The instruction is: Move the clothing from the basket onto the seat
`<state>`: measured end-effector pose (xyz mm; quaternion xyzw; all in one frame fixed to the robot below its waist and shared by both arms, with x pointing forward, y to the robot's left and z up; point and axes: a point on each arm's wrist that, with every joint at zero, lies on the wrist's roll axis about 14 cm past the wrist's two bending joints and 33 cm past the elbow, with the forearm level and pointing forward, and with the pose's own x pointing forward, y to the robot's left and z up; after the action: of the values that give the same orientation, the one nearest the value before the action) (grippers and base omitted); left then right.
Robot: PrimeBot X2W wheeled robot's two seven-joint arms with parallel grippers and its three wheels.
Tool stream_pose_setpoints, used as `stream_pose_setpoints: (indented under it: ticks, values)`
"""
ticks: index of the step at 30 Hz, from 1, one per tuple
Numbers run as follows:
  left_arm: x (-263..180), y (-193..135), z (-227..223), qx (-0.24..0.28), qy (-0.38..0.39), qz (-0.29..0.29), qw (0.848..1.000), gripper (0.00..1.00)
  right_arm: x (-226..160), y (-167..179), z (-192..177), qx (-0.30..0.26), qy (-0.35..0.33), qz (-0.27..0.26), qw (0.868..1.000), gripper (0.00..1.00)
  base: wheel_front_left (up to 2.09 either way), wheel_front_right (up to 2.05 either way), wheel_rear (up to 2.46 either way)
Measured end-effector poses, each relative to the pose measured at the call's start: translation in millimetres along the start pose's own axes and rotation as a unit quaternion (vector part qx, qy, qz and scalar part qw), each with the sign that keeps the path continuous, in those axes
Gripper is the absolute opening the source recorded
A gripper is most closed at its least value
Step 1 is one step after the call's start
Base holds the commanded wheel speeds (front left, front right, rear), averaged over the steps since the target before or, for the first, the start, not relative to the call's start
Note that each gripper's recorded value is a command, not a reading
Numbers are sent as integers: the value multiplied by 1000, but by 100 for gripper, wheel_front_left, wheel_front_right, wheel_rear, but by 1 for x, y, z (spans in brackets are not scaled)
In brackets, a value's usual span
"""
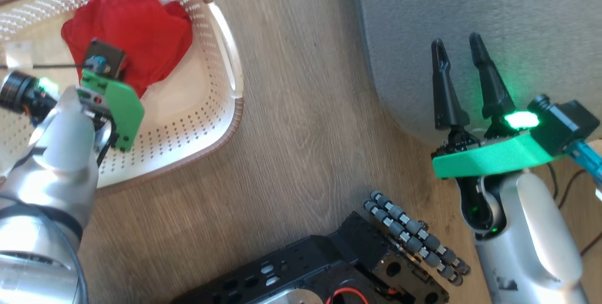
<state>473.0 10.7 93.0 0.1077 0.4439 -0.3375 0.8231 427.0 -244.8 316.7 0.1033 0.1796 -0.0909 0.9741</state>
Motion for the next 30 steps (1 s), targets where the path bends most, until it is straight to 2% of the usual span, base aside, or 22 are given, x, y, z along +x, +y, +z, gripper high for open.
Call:
stream_pose_setpoints:
  ticks: [5, 7, 10, 13, 18, 24, 30]
  values:
    - [-18, -1, 0, -5, -4, 12, 1000, 0, 1, 3, 25, 0, -31, 6, 999, 100, 0, 0, 0]
    - [-27, 7, 12, -25, -34, 57, 997, 0, -1, 5, 33, 0, -40, 9, 999, 100, 0, 0, 0]
    - [-43, -8, 28, -32, -56, 39, 997, 0, -3, 9, 44, -5, -54, 15, 998, 100, 0, 0, 0]
    - [-63, -8, 56, -35, -99, 44, 994, 0, -6, 16, 58, -6, -72, 26, 997, 100, 0, 0, 0]
    - [-105, -1, 101, -31, -180, 69, 981, 0, -15, 32, 76, -4, -96, 48, 994, 100, 0, 0, 0]
    - [-148, -2, 110, -31, -219, 90, 971, 0, -25, 46, 90, 3, -115, 67, 991, 100, 0, 0, 0]
    - [-203, -6, 148, -30, -298, 111, 948, 0, -41, 62, 102, 11, -130, 90, 987, 100, 0, 0, 0]
